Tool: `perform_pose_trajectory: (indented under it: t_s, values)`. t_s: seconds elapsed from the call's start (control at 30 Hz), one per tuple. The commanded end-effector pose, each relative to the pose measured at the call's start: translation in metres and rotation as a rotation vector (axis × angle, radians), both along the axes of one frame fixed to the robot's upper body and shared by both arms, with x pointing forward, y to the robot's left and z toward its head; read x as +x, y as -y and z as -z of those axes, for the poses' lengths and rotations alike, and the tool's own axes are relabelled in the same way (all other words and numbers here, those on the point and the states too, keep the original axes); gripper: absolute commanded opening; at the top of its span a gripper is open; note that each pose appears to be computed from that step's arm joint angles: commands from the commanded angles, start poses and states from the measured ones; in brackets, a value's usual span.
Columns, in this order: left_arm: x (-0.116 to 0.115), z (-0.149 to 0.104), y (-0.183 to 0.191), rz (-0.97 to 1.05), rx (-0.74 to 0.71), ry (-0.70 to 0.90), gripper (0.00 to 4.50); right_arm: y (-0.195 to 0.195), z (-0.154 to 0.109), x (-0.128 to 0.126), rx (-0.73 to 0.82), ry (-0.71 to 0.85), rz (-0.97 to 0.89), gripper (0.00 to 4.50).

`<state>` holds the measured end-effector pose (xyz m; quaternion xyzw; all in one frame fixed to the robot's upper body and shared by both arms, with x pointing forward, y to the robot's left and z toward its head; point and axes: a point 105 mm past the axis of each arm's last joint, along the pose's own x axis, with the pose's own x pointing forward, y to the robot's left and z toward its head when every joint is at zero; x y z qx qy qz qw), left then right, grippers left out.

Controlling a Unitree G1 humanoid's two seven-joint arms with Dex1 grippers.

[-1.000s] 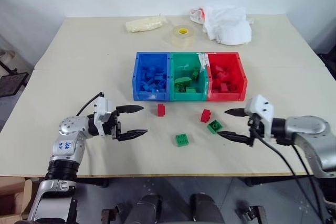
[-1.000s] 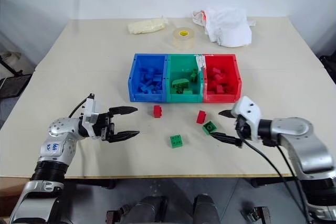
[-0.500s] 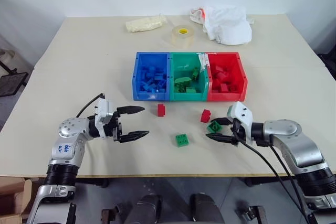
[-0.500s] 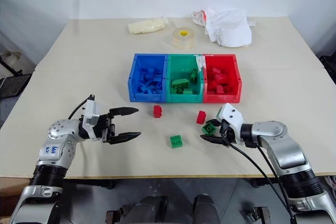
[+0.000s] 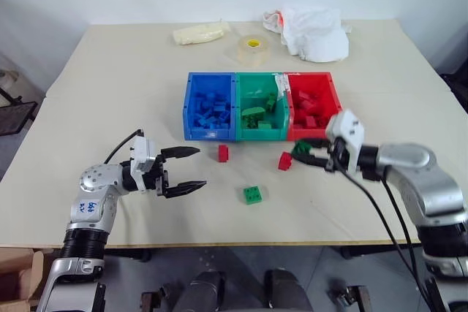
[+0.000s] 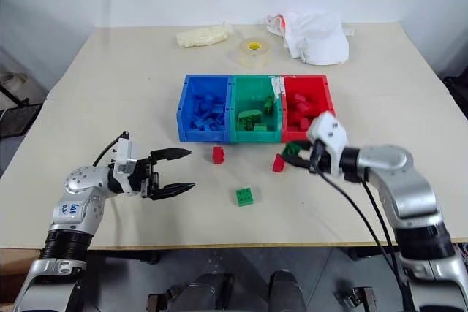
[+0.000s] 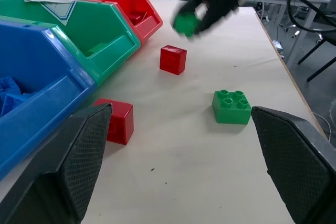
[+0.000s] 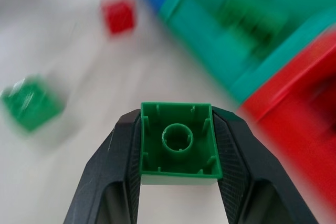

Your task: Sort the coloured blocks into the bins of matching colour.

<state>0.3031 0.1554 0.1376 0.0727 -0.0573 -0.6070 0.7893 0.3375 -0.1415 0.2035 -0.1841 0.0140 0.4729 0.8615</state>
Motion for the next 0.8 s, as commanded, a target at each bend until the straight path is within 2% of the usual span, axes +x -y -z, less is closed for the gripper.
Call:
perform_pose_trajectory:
  t_s: [0.03, 0.13, 0.27, 0.4, 0.57, 0.67, 0.8]
  values:
    - [-0.001, -0.007, -0.001, -0.003, -0.010, 0.036, 4.50, -0.021, -0.027, 0.024, 0.068, 0.086, -0.017, 1.50]
    - [-0.002, -0.006, 0.002, -0.001, -0.013, 0.040, 4.50, -0.042, -0.032, 0.049, 0.075, 0.112, -0.022, 1.50]
    - [-0.002, -0.007, 0.004, 0.002, -0.014, 0.044, 4.50, -0.056, -0.025, 0.077, 0.047, 0.126, 0.001, 1.50]
    - [-0.001, -0.010, 0.004, -0.007, -0.016, 0.056, 4.50, -0.066, -0.024, 0.093, 0.043, 0.132, 0.027, 2.75]
    - [-0.001, -0.012, 0.001, -0.011, -0.016, 0.064, 4.50, -0.067, -0.032, 0.093, 0.059, 0.171, -0.002, 4.39]
    - [-0.001, -0.012, -0.001, -0.007, -0.015, 0.066, 4.50, -0.061, -0.037, 0.088, 0.065, 0.199, -0.015, 4.45]
    - [-0.002, -0.011, -0.005, -0.001, -0.020, 0.078, 4.50, -0.039, -0.038, 0.053, 0.070, 0.205, -0.106, 4.45]
